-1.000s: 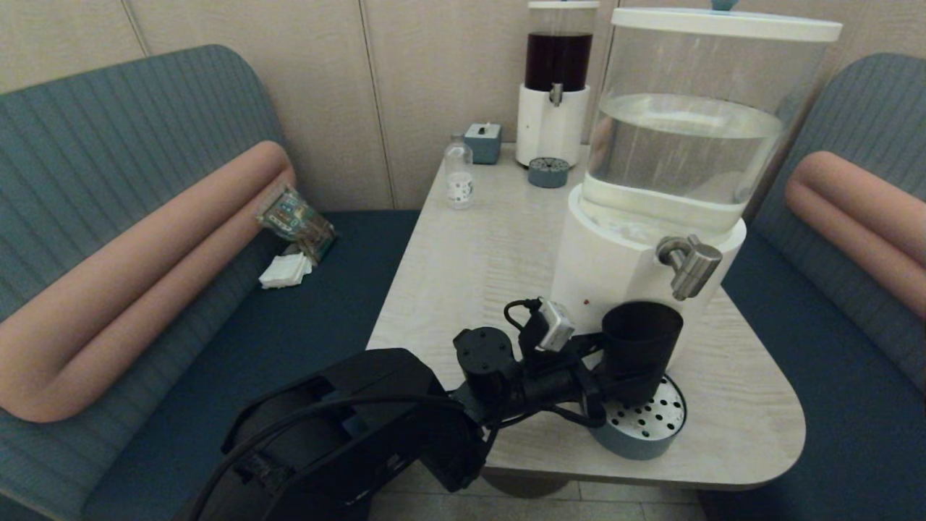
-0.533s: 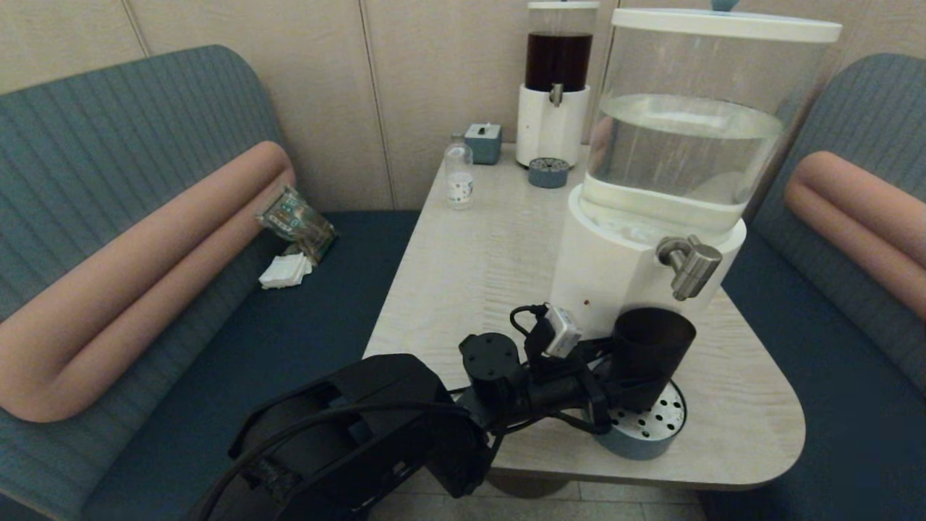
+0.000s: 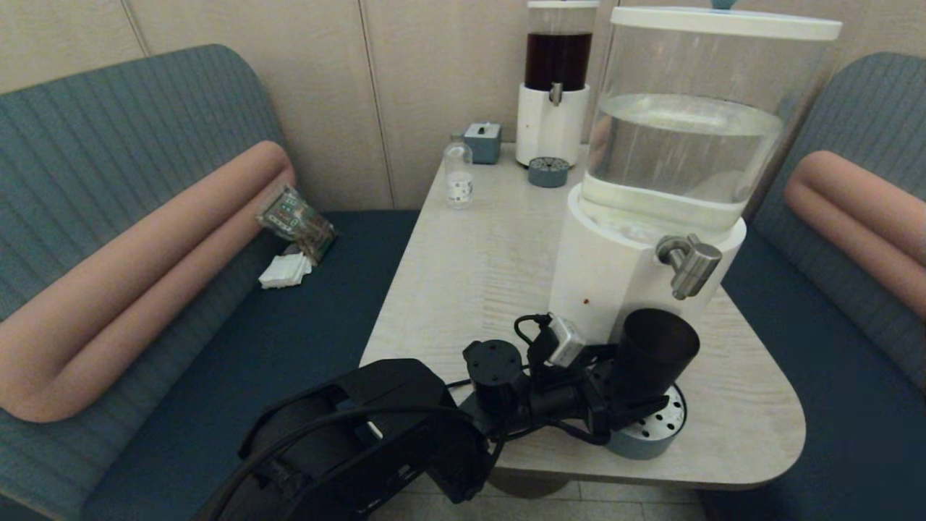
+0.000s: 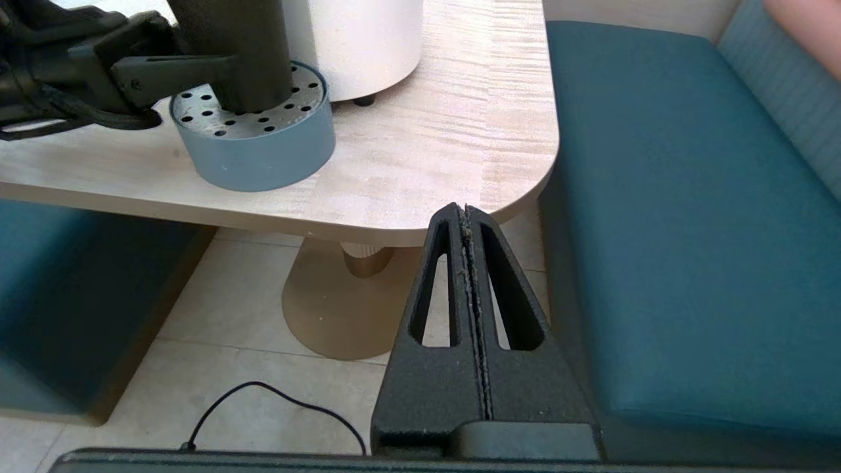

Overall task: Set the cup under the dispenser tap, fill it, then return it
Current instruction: Place it under the water dispenser, then turn on the faucet

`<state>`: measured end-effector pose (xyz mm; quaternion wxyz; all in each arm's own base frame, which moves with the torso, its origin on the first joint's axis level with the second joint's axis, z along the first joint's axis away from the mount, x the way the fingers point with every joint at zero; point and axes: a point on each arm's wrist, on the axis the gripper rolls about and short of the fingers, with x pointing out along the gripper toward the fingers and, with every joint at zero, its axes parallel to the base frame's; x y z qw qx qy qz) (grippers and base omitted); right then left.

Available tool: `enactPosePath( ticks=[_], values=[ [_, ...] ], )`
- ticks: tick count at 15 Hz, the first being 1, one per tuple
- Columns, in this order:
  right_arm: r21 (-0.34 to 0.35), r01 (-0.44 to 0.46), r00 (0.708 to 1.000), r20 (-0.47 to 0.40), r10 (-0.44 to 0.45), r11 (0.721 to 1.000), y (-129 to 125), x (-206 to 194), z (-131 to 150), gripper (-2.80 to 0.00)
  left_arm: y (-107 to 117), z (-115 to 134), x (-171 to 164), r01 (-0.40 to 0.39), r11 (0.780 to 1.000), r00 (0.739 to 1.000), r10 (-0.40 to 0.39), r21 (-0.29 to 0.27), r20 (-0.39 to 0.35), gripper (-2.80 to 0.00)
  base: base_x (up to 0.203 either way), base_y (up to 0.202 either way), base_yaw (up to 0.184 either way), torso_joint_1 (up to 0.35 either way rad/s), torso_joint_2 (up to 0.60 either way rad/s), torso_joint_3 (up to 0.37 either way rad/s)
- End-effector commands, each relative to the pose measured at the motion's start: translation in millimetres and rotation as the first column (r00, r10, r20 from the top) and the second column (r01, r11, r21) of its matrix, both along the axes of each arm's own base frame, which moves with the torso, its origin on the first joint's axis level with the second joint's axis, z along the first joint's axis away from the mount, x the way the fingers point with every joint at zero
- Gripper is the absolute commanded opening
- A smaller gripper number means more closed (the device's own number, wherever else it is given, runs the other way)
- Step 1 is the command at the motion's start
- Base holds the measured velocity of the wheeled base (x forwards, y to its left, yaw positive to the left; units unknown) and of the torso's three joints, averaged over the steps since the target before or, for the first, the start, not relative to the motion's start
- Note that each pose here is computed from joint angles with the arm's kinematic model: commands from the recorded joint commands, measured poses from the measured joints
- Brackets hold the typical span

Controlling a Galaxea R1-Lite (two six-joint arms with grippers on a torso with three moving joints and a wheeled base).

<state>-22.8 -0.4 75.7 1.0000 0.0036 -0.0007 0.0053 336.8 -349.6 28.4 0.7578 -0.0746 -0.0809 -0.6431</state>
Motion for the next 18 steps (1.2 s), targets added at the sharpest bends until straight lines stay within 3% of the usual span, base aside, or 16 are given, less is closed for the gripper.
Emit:
enactPosePath(
  ticks=[1,4,11,14,18],
  values=[
    [0.000,0.000,1.000,0.004,0.000,1.000,0,0,0,-2.80,2,11,-1,0.001,1.000,1.000,-0.001,-0.020,0.020,0.00,0.000,0.000,0.000,0.000,0.00,0.000],
    [0.000,0.000,1.000,0.003,0.000,1.000,0,0,0,-2.80,5,20,-3,-0.001,1.000,1.000,0.002,-0.025,0.026,0.00,0.000,0.000,0.000,0.000,0.00,0.000],
    [0.000,0.000,1.000,0.005,0.000,1.000,0,0,0,-2.80,27,29,-20,-0.015,0.999,1.000,0.015,0.034,-0.014,0.00,0.000,0.000,0.000,0.000,0.00,0.000],
    [0.000,0.000,1.000,0.005,0.000,1.000,0,0,0,-2.80,48,33,-22,-0.046,0.997,0.998,0.048,0.065,-0.035,0.00,0.000,0.000,0.000,0.000,0.00,0.000],
    [0.000,0.000,1.000,0.003,0.000,1.000,0,0,0,-2.80,87,58,-30,-0.109,0.991,0.993,0.112,0.080,-0.038,0.00,0.000,0.000,0.000,0.000,0.00,0.000]
  ],
)
